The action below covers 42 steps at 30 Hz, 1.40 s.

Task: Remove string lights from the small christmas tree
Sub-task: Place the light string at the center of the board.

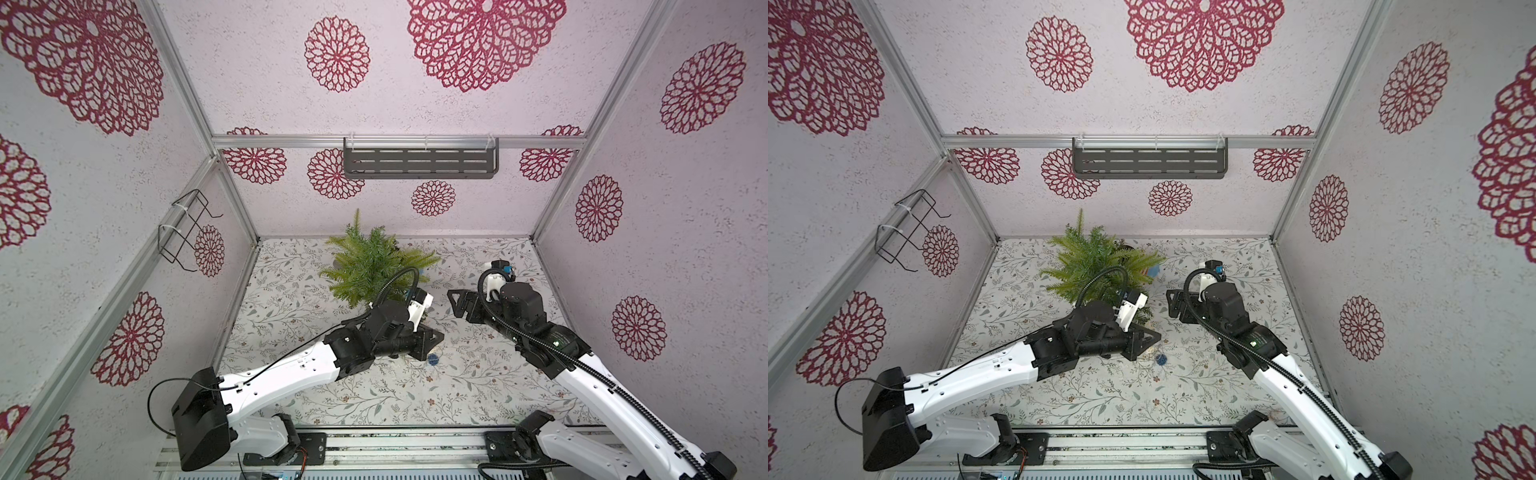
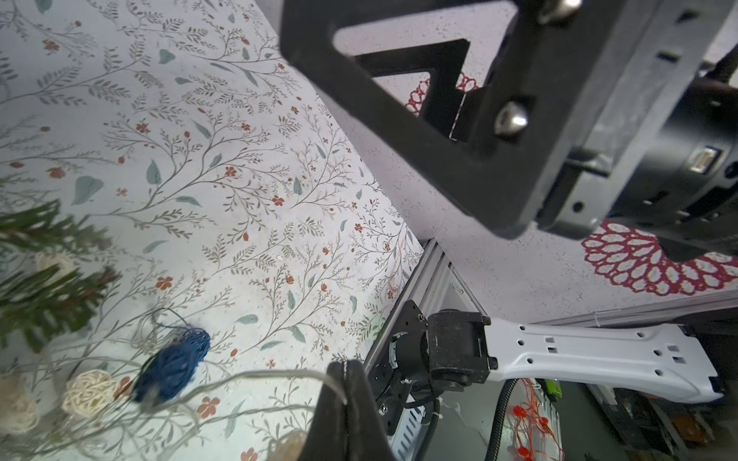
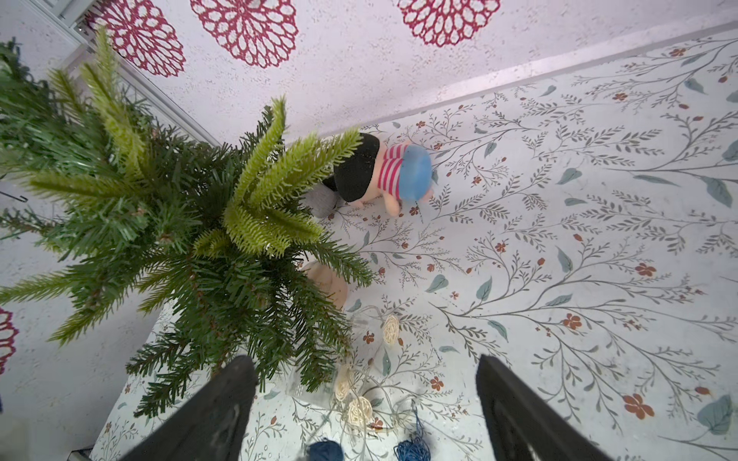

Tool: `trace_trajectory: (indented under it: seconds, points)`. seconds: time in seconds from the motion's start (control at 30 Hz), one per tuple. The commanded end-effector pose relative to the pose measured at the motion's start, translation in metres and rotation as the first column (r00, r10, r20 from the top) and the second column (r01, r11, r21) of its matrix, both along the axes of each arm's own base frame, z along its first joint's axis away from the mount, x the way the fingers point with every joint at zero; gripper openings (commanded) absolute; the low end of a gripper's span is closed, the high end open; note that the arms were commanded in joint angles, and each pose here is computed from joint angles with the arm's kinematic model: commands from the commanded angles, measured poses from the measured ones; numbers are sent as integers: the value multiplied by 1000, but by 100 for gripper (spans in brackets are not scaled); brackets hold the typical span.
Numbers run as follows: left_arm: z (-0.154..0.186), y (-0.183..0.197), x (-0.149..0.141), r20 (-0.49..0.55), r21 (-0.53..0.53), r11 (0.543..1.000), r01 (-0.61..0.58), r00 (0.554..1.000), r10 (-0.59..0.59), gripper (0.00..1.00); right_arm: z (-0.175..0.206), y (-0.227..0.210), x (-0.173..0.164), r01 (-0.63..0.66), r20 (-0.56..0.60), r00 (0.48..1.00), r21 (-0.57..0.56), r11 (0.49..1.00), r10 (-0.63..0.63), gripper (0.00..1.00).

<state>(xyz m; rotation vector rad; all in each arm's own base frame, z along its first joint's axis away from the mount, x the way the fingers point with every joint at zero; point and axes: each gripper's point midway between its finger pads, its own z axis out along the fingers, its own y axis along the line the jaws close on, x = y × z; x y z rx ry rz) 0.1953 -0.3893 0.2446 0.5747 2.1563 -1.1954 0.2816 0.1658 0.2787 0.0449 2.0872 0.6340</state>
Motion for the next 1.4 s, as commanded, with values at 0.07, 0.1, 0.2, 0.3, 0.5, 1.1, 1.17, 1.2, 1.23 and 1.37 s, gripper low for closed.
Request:
trace_trajectory:
  seconds: [0.07,0.1,0.2,0.3,0.5,1.1,1.17,1.2,1.23,1.37]
  points:
    - [0,-10,5,67,10,1000,-1,998,0,3,8,-7,2,24,43,999,8,1000,-24,90]
    - [-3,-9,6,69,18,1000,-6,998,5,8,7,-8,2,25,45,999,8,1000,-25,90]
    - [-14,-4,10,74,54,998,-38,997,34,21,3,-9,3,30,36,999,4,1000,-30,91]
    - [-23,2,13,87,87,994,-60,995,52,32,-6,-12,4,46,22,999,-10,999,-45,91]
    - [-28,13,11,96,132,989,-71,994,58,50,-15,-22,7,96,17,995,-51,994,-95,91]
    - [41,78,37,211,24,984,-174,963,165,56,8,-97,22,451,154,892,-281,847,-424,94]
    - [49,87,41,220,12,981,-195,957,188,56,13,-114,26,539,212,842,-294,790,-496,96]
    - [52,91,42,223,8,979,-202,955,195,56,11,-122,28,578,234,816,-303,758,-529,98]
    - [55,94,41,227,3,979,-206,953,199,56,8,-130,30,612,253,791,-311,727,-557,98]
    - [58,101,37,225,-17,976,-216,951,215,56,-13,-164,46,707,303,707,-333,624,-640,98]
